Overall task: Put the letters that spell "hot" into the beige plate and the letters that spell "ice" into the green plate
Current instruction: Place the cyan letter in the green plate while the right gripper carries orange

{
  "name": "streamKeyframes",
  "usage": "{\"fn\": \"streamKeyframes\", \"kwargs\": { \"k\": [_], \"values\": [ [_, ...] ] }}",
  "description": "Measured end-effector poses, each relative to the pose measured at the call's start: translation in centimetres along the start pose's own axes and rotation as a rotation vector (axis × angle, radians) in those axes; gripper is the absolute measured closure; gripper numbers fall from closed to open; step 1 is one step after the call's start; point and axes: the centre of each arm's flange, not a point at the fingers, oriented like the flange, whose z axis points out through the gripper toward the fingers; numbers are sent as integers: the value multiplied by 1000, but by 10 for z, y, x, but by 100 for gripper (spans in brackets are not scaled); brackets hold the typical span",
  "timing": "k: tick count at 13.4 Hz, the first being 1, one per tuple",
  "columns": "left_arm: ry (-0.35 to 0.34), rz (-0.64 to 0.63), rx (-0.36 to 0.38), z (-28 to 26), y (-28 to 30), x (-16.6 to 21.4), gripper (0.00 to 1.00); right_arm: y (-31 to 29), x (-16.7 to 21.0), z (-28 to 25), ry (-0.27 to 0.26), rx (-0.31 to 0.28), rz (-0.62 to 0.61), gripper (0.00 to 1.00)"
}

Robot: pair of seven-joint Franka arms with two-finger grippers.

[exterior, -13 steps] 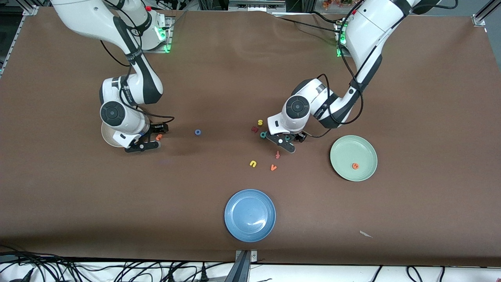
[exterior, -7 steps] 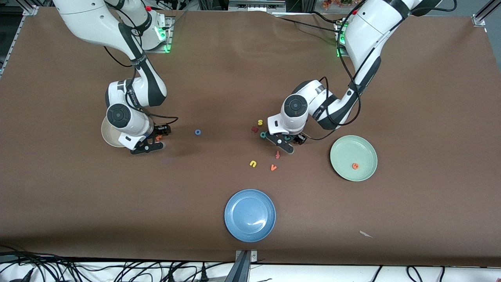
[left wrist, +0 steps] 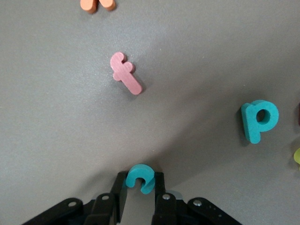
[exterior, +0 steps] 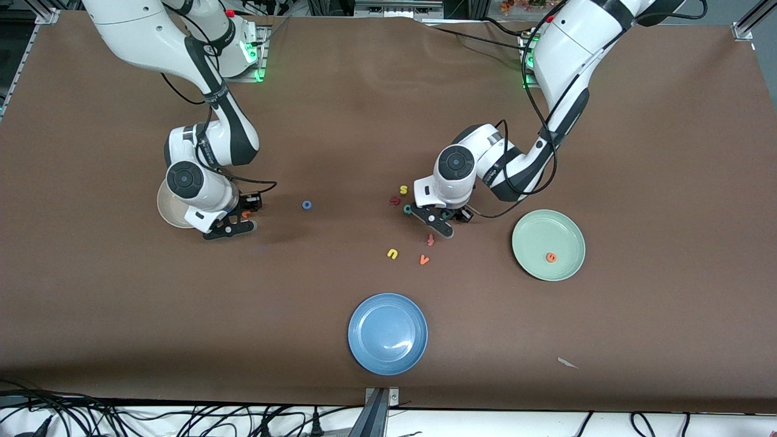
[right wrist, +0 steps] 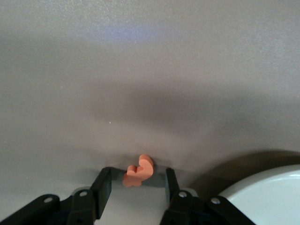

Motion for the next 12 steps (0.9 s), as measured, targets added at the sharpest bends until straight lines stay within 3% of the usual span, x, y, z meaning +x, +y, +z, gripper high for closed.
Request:
{"fn": "streamKeyframes", "kwargs": {
  "k": [3,4,7,12],
  "values": [
    [-6,-19,20,-20,-18,2,73,0,1,0,5,0,0,46],
    [-19,-19,34,-35,-34,1,73,0,1,0,7,0,0,54],
    [-50,15,60,-73,-109,-14,73,0,1,-1,9,0,-1,61],
    [-106,27,25,-61,-219,-55,73,0,2,-2,12,0,0,71]
  ]
}}
